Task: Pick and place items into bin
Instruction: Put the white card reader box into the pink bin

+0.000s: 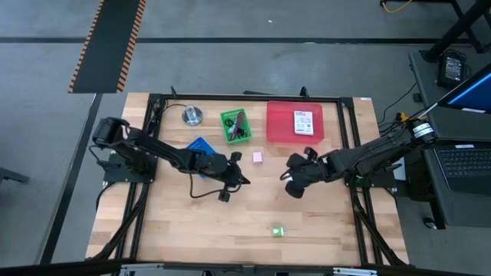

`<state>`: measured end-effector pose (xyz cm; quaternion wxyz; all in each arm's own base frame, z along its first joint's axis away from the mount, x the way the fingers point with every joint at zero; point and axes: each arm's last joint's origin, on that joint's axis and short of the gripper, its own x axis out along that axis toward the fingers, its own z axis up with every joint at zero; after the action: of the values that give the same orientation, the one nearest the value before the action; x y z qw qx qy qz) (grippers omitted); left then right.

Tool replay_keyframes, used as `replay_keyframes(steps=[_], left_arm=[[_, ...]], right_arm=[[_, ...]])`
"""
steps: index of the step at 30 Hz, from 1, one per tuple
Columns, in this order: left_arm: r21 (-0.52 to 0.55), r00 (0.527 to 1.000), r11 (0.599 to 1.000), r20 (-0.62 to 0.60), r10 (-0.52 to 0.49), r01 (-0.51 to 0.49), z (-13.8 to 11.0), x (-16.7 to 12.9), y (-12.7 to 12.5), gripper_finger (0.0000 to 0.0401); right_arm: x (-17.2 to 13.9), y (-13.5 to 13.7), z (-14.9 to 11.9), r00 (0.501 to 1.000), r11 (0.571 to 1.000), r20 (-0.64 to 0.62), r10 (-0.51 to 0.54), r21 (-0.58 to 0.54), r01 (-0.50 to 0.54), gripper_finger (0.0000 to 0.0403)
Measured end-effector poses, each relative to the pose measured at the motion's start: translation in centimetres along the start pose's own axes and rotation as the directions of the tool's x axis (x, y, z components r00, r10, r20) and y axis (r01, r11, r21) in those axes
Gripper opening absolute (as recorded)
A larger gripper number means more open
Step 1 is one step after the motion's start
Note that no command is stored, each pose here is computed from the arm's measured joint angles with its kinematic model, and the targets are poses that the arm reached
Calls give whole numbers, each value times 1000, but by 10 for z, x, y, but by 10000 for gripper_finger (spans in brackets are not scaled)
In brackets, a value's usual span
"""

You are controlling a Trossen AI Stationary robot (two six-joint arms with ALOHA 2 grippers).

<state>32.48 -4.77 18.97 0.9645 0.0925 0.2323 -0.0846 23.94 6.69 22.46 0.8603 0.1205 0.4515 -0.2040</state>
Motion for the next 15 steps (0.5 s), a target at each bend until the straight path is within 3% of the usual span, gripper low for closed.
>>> replay_keyframes(steps=[8, 15], left_arm=[[47, 998, 999, 62, 12, -15, -9, 21, -2, 2], [118, 992, 989, 102, 80, -92, -6, 36, 0, 2]], right_arm=[[1, -17, -9, 983, 977, -128, -129, 156, 148, 0], [2, -37, -11, 943, 920, -231, -240, 256, 297, 0]])
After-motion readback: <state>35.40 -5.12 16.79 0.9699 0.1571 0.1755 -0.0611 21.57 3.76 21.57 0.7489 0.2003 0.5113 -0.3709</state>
